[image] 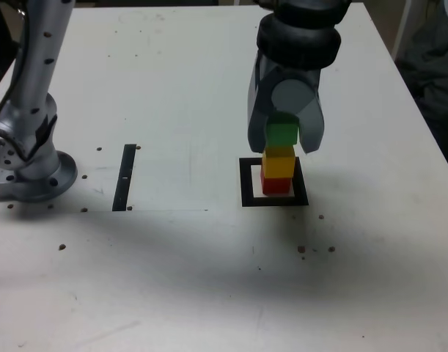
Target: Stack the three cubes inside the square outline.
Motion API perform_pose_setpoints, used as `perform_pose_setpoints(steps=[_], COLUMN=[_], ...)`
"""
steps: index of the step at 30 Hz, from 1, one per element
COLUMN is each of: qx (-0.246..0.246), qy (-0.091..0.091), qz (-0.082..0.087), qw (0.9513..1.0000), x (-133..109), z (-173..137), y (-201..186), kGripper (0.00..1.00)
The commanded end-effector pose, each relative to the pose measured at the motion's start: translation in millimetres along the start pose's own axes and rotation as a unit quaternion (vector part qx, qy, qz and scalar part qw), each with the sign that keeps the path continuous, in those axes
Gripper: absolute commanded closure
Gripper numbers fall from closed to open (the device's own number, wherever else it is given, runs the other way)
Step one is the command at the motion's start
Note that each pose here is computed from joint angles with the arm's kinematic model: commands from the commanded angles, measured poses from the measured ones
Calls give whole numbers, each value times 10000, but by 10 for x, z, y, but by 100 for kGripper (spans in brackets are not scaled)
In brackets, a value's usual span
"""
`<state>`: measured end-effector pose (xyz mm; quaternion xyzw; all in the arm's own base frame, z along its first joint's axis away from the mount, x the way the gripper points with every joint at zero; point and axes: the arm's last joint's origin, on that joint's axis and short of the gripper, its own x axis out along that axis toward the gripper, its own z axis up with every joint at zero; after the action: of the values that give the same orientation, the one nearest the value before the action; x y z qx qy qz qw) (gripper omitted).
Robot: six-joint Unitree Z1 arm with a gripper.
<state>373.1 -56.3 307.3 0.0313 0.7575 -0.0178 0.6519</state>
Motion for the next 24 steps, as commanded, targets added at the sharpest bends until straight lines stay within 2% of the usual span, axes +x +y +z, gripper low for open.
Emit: perform_pose_setpoints(steps=[1,3,4,6,8,9,11,24], qx=[3,10,15,27,38,44,47,64], qy=[22,28,31,44,66,83,110,91], qz=[-22,-29,-31,-38,-47,-55,-66,-49], qw=[10000,10000,10000,10000,10000,9999,9999,9999], x=[30,41,45,57,72,83,97,82], z=[30,38,40,44,44,44,43,21], y=[9,10,11,13,16,19,21,27], kGripper=[75,73,69,51,28,14,2,0])
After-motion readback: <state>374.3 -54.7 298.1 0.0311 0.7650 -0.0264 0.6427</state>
